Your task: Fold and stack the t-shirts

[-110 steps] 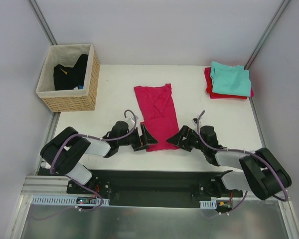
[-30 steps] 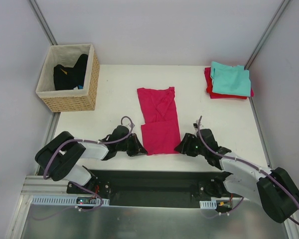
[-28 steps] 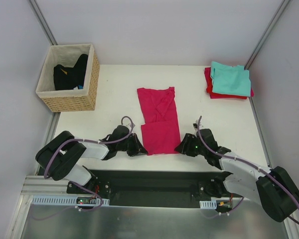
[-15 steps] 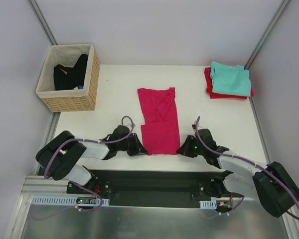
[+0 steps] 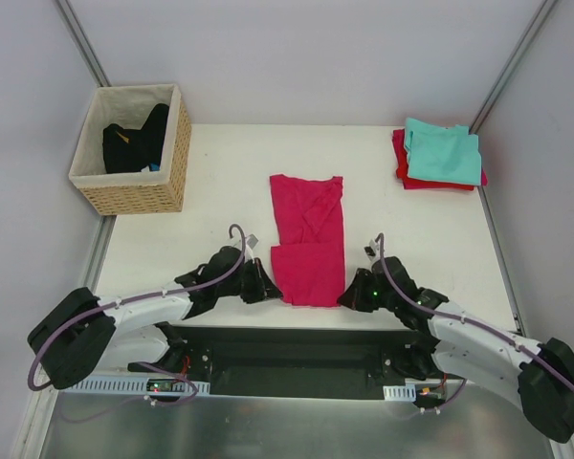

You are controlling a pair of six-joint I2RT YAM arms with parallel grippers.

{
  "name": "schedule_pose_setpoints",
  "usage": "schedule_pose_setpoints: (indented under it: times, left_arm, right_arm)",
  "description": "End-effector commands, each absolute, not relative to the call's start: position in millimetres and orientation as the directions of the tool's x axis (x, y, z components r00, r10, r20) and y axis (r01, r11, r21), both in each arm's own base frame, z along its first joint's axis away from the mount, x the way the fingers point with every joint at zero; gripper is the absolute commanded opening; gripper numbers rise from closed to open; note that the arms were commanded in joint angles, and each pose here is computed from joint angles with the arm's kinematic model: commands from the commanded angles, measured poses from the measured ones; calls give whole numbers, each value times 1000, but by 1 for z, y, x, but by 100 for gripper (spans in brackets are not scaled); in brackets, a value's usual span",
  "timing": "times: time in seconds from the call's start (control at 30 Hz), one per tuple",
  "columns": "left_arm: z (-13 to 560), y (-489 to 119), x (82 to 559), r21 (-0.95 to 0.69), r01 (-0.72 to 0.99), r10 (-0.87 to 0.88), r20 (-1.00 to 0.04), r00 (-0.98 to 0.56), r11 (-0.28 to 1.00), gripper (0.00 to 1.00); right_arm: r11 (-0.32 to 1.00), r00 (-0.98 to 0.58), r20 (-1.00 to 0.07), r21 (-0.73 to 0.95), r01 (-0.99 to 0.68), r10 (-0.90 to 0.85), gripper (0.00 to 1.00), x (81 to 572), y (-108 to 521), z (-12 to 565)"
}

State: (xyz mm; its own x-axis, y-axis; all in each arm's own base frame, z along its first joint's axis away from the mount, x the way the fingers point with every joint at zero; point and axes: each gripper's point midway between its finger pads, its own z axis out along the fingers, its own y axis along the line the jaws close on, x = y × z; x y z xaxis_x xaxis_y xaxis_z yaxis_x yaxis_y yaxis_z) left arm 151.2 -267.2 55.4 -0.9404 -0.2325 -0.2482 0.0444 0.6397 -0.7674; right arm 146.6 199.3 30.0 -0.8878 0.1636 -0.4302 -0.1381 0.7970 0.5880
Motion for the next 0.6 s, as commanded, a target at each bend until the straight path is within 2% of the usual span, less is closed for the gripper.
schedule_pose_setpoints:
  times: [0.0, 0.27, 0.57]
  left_arm:
    - [47, -259, 134, -742, 23, -244, -249, -937, 670, 0]
    - [83, -263, 123, -762, 82, -246, -306, -920, 642, 0]
    - [138, -259, 157, -693, 176, -271, -485, -831, 699, 0]
  right_arm:
    - [812, -897, -404, 575, -98, 177, 1, 128, 193, 28]
    - [821, -819, -533, 552, -147, 212, 1, 133, 178, 85]
    - [849, -768, -618, 488, -204, 171, 1, 158, 186, 121]
